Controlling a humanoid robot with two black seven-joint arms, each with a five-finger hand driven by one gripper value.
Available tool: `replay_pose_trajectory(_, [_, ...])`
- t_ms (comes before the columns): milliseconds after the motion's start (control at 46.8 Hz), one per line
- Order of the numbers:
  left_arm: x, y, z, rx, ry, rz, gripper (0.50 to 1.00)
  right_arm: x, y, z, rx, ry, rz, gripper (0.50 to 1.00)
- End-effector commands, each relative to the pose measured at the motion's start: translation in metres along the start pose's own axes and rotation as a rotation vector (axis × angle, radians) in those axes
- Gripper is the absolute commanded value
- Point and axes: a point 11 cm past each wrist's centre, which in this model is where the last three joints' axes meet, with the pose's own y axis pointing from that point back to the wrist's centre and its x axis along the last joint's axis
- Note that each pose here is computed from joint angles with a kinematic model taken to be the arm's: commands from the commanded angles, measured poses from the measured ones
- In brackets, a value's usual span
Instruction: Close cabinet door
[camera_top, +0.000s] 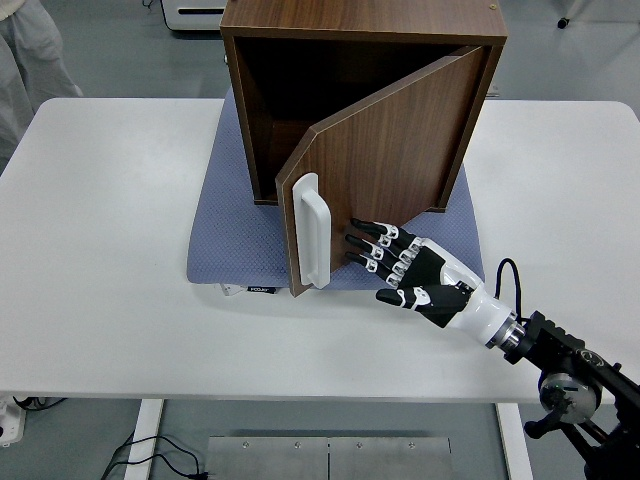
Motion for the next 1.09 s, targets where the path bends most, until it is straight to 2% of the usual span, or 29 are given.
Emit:
replay_pose_trajectory(0, [0.0, 0.0, 0.001, -0.001, 0.0, 0.0, 1.0, 0.003, -0.004, -0.004, -0.002, 0.011, -0.003, 1.0])
replay_pose_trajectory(192, [0.0, 0.0, 0.0, 0.0, 0.0, 0.0, 1.0, 0.007, -0.012, -0.012, -0.005, 0.032, -0.008, 1.0])
replay_pose_trajectory(598, [0.0, 0.0, 0.0, 0.0, 0.0, 0.0, 1.0, 0.008, -0.029, -0.015, -0.045, 0.065, -0.035, 1.0])
replay_pose_trajectory(812, [0.0, 0.0, 0.001, -0.001, 0.0, 0.0, 1.0, 0.005, -0.044, -0.017, -0.049, 0.075, -0.055, 1.0])
replay_pose_trajectory(1068, [0.0, 0.0, 0.001, -0.001, 0.0, 0.0, 1.0, 0.01, -0.058, -0.027, -0.037, 0.095, -0.04, 1.0])
